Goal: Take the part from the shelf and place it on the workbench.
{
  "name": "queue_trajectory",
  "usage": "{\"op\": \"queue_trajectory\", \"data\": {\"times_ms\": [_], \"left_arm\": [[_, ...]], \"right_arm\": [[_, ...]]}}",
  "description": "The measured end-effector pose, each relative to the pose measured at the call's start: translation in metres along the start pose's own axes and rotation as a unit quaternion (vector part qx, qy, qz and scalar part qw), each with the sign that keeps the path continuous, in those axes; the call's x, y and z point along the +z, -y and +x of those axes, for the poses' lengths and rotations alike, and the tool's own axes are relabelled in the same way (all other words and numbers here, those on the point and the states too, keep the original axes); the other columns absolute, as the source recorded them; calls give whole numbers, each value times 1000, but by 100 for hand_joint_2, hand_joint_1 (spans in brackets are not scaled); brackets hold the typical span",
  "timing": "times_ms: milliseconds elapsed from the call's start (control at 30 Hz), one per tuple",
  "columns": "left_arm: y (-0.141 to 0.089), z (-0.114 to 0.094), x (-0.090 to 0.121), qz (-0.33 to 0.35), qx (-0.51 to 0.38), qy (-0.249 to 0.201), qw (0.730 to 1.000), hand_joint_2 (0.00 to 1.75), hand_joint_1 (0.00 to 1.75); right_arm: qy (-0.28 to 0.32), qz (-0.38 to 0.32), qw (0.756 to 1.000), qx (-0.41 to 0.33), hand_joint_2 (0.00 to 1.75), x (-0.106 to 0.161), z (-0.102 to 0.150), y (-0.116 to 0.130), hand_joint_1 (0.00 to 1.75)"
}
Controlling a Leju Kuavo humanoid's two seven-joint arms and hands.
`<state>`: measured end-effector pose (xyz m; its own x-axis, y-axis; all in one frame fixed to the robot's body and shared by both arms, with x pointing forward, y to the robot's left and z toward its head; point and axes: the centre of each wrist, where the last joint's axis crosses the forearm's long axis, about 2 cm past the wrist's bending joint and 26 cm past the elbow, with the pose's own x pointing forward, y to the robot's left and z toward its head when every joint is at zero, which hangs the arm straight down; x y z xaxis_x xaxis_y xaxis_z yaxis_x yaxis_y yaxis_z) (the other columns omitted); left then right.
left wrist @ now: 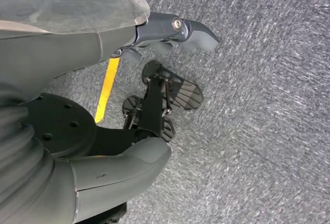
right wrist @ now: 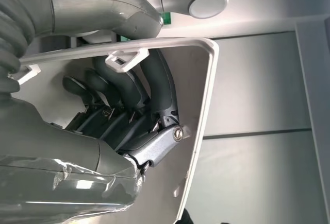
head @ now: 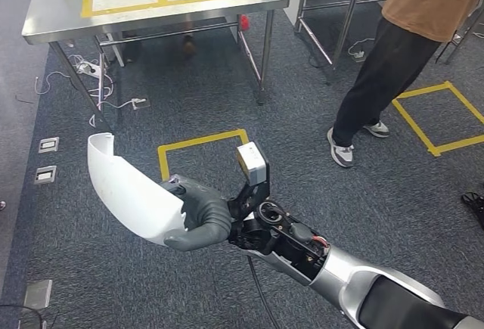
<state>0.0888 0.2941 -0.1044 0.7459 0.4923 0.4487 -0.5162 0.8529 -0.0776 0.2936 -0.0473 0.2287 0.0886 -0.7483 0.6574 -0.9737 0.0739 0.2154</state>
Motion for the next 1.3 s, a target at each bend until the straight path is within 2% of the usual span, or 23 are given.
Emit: {"op": "queue_trajectory", "data": {"times_ms": [1300], "left_arm": [[-1,5,-1,10,-20,11,1000,175,0]], "right_arm": [[2,2,1000,1,175,1,2,-1,166]]}}
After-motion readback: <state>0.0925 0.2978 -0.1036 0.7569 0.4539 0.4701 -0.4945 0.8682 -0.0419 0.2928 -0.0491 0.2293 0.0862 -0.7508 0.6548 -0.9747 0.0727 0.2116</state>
